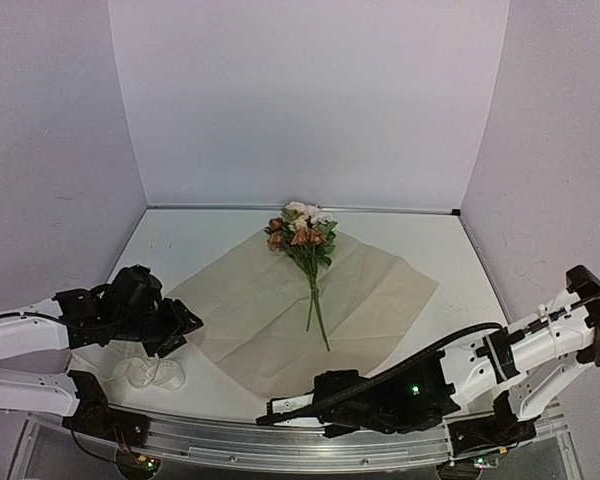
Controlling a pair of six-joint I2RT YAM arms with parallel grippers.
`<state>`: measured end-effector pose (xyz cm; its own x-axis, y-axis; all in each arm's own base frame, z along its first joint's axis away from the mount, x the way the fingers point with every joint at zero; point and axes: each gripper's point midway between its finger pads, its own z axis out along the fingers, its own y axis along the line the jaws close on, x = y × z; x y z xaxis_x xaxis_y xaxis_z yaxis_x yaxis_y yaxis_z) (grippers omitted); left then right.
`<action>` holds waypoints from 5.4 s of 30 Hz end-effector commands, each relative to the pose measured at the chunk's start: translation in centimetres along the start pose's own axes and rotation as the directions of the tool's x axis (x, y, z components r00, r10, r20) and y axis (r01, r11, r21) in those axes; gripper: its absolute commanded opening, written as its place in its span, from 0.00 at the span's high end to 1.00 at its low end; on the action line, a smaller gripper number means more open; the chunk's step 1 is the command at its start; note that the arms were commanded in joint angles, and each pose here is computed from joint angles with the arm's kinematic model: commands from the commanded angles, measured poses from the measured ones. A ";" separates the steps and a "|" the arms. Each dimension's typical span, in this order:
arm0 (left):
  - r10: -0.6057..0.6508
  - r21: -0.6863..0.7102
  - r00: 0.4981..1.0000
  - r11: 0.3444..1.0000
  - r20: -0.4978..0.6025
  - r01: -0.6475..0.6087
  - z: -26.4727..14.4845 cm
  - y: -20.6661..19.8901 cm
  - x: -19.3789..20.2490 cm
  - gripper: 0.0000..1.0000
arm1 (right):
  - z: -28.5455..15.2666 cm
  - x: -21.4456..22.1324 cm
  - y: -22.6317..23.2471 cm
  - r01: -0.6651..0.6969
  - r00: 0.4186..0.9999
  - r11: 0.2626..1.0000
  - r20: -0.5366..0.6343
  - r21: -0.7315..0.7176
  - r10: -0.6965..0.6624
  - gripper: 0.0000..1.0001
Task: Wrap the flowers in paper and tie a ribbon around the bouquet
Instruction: Fold the bottom corner of the flattened wrapping paper at the center of the board, then press the fold line on the 1/4-folded wrapping paper.
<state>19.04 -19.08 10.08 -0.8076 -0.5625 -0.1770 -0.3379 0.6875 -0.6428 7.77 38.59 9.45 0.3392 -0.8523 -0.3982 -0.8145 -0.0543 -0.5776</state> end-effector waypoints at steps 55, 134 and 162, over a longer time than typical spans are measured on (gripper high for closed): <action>0.539 0.255 0.646 0.837 -0.540 -0.485 14.1 -4.7 4.2 0.85 | 0.5 -2.4 -11.6 -0.381 0.924 0.869 -0.160 -0.316 0.347 1.00; 0.624 0.318 0.681 0.781 -0.383 -0.537 14.2 -10.0 0.1 0.75 | 3.2 11.2 -28.3 -0.922 0.271 0.285 -0.089 0.262 0.958 0.02; 0.878 0.561 0.369 0.479 -0.305 -0.675 18.0 -19.4 11.2 0.77 | 1.9 19.1 -12.3 -0.969 -0.210 -0.241 -0.340 -0.051 0.917 0.17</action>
<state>24.93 -45.30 7.31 -0.7720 0.5085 -0.3814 0.6207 0.4740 -0.6246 25.13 23.28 7.57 -0.9653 -0.0975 -0.2424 -0.2051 0.8578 0.4714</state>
